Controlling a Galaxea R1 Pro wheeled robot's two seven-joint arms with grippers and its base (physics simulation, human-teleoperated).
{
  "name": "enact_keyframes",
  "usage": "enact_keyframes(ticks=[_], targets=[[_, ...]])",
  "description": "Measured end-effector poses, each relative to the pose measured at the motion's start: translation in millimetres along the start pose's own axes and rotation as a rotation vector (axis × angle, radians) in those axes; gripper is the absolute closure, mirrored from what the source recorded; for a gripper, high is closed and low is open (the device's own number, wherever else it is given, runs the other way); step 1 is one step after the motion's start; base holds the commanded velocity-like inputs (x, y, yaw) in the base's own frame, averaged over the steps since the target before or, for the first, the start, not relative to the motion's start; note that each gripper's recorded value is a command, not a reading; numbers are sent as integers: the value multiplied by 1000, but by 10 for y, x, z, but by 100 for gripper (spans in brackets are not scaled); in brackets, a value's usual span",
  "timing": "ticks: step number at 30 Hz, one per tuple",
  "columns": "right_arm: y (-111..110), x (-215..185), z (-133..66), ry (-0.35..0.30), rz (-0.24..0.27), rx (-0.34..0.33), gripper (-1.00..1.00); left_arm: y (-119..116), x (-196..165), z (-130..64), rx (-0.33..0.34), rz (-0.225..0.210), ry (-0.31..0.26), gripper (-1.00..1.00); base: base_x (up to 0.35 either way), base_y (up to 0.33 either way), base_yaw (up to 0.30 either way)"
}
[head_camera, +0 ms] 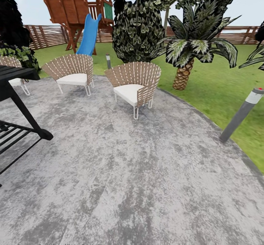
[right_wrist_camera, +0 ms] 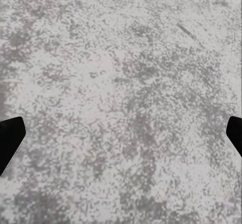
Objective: Pick up the pesticide atomizer in the garden and spray insectifuge to fully cover both potted plants in the garden.
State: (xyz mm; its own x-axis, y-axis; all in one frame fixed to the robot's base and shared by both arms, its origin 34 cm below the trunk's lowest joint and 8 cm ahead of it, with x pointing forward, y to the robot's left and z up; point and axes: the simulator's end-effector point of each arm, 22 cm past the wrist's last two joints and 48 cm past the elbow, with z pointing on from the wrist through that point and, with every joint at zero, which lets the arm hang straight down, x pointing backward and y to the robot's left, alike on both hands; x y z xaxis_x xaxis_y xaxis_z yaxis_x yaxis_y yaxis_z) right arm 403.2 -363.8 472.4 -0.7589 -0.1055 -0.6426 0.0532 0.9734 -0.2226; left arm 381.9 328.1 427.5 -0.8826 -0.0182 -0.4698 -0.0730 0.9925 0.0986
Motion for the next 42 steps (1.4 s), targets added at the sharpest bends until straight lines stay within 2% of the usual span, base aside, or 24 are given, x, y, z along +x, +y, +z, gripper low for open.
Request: enact_keyframes(ticks=[42], targets=[[-15, -156, 3, -36, 8, 4, -100, -5, -164, -19, 1, -4, -37, -100, 0, 0, 246]])
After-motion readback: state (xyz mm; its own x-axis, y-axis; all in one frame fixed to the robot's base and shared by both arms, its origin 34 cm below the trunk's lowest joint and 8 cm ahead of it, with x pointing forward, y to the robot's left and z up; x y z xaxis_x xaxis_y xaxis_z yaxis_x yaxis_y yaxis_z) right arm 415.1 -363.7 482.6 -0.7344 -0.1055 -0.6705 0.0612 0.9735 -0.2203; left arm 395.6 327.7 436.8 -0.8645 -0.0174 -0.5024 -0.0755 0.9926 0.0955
